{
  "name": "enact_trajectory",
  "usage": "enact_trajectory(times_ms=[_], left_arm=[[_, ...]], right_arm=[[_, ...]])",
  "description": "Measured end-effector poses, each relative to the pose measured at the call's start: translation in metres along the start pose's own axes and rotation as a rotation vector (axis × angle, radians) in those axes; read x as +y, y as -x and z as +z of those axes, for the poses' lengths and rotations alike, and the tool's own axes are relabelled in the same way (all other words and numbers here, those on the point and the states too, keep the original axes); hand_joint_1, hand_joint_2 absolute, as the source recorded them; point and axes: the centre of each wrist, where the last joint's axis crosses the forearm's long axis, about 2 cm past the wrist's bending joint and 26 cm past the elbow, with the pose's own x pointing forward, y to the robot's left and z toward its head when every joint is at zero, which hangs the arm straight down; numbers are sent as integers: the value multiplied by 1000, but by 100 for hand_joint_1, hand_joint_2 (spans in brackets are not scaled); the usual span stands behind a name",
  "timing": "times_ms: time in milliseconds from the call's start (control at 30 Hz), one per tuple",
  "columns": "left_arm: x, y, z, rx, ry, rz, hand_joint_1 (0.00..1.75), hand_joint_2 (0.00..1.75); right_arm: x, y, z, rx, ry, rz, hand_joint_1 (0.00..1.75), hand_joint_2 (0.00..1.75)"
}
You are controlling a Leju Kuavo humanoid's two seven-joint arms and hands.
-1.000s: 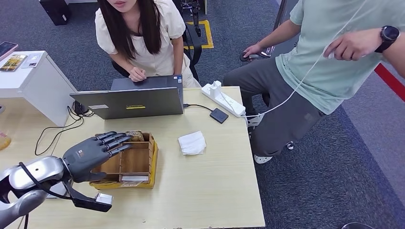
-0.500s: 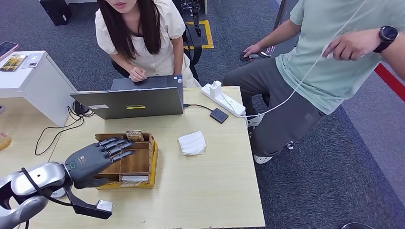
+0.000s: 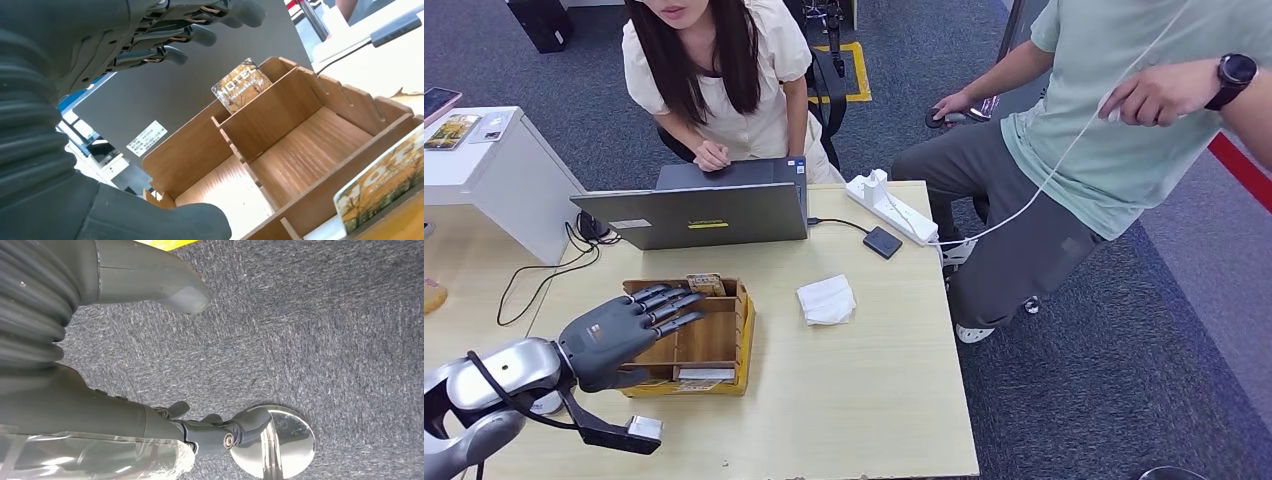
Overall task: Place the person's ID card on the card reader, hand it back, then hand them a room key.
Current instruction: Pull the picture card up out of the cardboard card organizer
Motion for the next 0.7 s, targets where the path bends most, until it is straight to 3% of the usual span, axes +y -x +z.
enact_trajectory(times_ms=[700], left_arm=[[-1,-9,-2,-34,-15,21,0,175]], right_arm=[[0,0,0,-4,-5,8,0,175]])
